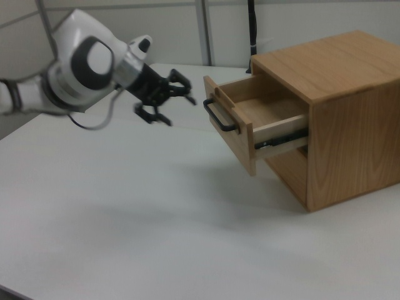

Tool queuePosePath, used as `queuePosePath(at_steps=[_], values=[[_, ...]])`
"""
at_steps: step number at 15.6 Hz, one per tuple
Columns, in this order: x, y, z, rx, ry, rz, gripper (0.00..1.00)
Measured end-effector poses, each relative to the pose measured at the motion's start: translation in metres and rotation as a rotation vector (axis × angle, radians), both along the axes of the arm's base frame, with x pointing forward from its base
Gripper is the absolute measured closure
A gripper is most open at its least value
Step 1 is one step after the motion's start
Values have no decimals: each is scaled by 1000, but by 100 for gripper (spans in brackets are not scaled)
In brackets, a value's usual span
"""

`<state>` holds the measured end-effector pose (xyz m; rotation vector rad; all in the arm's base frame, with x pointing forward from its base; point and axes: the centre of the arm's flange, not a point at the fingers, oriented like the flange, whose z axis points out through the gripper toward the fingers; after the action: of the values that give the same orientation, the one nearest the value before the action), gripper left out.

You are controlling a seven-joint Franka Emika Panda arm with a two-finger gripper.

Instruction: Open the drawer by sliding it

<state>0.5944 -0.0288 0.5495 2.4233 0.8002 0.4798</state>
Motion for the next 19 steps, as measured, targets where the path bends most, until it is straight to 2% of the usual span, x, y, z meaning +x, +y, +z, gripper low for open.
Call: queuePosePath(at_steps=[2, 4, 7, 9, 11, 13, 16, 19], values=[[-9, 21, 21, 142, 76, -77, 0], [-22, 32, 45, 263, 151, -135, 0], [-37, 43, 63, 382, 225, -202, 0], [-41, 54, 63, 447, 236, -307, 0], [-43, 69, 57, 486, 235, -426, 0], [-40, 76, 48, 501, 240, -497, 0], [-32, 70, 29, 512, 266, -545, 0], [-29, 58, 20, 554, 304, -587, 0]])
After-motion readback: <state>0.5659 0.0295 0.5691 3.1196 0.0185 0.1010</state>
